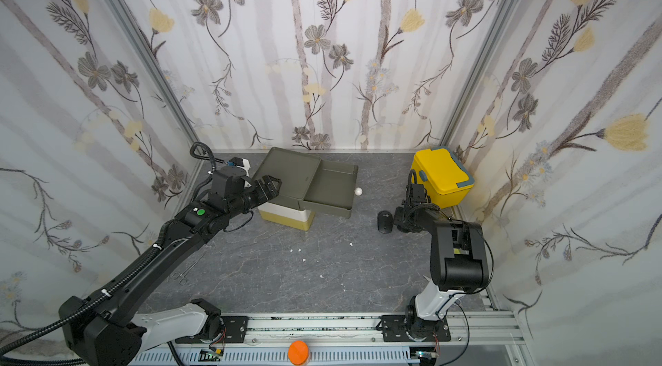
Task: Take the mice out of the drawer
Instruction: Place the mouse at the center of the board.
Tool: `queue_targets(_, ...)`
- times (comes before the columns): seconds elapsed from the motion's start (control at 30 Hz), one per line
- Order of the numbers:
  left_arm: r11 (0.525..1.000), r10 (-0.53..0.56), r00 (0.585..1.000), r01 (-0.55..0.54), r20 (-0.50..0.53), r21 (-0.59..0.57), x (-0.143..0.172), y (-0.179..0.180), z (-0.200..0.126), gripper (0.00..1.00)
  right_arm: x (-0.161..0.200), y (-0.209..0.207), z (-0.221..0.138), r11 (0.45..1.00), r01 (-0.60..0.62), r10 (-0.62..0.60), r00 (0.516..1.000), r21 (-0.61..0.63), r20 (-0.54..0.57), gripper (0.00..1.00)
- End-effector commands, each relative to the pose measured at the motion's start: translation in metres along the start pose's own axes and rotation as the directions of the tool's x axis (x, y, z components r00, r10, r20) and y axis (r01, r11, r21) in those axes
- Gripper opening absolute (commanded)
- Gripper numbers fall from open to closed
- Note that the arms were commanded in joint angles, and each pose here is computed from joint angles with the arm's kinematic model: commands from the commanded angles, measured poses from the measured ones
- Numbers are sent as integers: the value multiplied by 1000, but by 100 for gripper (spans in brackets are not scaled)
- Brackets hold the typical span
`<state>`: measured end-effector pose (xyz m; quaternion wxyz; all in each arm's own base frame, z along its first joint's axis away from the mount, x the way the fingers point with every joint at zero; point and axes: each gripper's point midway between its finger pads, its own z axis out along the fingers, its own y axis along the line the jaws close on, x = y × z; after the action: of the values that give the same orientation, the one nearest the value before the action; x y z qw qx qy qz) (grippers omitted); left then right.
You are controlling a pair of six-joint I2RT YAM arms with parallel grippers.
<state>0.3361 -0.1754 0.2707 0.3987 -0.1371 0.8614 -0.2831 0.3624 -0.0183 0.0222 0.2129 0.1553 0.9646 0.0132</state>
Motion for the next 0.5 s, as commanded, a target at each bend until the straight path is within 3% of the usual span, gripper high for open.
queue_targets(0.0,1000,8,1000,-8,17,-10,-6,0,-1,89,6,-1,1,1000,7,-7,1000,2,-30,63)
queue_targets(0.27,1000,10,1000,-10,26,-19,-10,-1,0,89,-8,0,-16,1000,2,-2,1000,7,16,72)
queue_targets(0.37,1000,10,999,-9,39,-15,-14,-4,-2,89,-19,4,-26,1000,-1,1,999,-7,38,71)
queue_targets(0.47,1000,16,998,-16,54,-7,-20,-8,-6,89,-39,7,-56,1000,-14,16,993,-21,119,70)
